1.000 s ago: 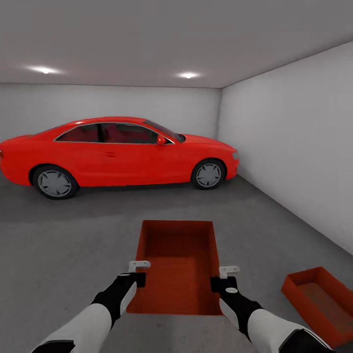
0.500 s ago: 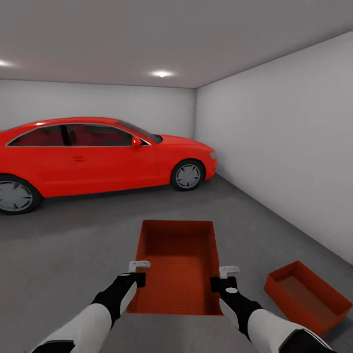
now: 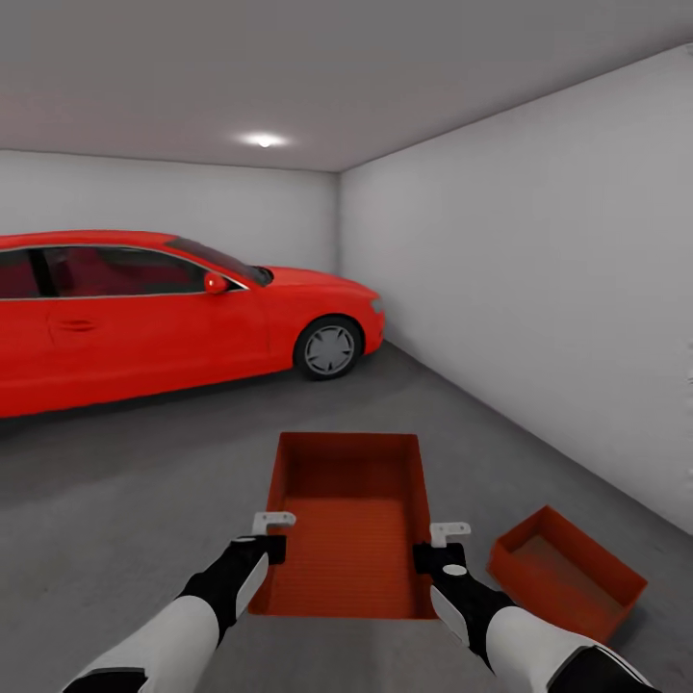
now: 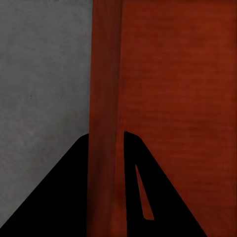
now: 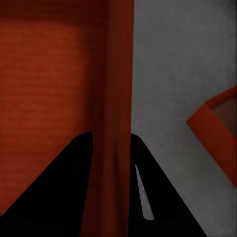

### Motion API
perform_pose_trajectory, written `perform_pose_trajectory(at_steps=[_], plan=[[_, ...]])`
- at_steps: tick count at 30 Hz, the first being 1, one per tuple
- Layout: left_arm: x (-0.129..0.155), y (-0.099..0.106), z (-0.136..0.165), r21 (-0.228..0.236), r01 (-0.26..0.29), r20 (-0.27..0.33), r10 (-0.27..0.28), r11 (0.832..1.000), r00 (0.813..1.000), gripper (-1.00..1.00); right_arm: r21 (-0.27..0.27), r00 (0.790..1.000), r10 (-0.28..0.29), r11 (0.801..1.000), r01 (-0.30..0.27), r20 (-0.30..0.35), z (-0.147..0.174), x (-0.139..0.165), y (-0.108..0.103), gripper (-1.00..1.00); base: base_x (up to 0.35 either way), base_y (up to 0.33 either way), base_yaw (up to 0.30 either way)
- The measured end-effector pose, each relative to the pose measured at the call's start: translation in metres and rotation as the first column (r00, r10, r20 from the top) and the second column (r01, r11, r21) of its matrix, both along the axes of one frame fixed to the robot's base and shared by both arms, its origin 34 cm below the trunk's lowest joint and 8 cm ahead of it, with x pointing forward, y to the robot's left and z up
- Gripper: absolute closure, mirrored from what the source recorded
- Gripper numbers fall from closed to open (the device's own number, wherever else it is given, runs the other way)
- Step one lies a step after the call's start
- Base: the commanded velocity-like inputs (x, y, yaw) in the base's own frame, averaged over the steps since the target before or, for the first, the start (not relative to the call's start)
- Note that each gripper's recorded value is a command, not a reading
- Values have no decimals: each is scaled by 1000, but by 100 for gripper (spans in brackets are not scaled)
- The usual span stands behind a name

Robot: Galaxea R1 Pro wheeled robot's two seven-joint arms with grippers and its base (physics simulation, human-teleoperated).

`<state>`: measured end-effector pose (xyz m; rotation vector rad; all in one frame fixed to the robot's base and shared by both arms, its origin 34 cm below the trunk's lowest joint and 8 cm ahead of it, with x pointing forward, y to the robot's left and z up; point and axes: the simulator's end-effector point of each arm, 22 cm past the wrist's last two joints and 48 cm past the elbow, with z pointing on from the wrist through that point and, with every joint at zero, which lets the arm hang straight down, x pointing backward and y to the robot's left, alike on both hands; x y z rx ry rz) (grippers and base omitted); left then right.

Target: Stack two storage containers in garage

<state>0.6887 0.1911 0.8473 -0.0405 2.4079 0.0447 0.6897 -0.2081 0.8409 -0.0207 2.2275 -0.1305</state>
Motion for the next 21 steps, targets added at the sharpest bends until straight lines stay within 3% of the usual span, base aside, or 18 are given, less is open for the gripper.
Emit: perform_pose_trajectory(at_steps=[21], plan=[[0, 0, 0, 0, 0, 0, 0, 1000, 1000, 100, 0, 1000, 0, 1000, 0, 0, 0, 0, 0, 100, 322, 0, -266]])
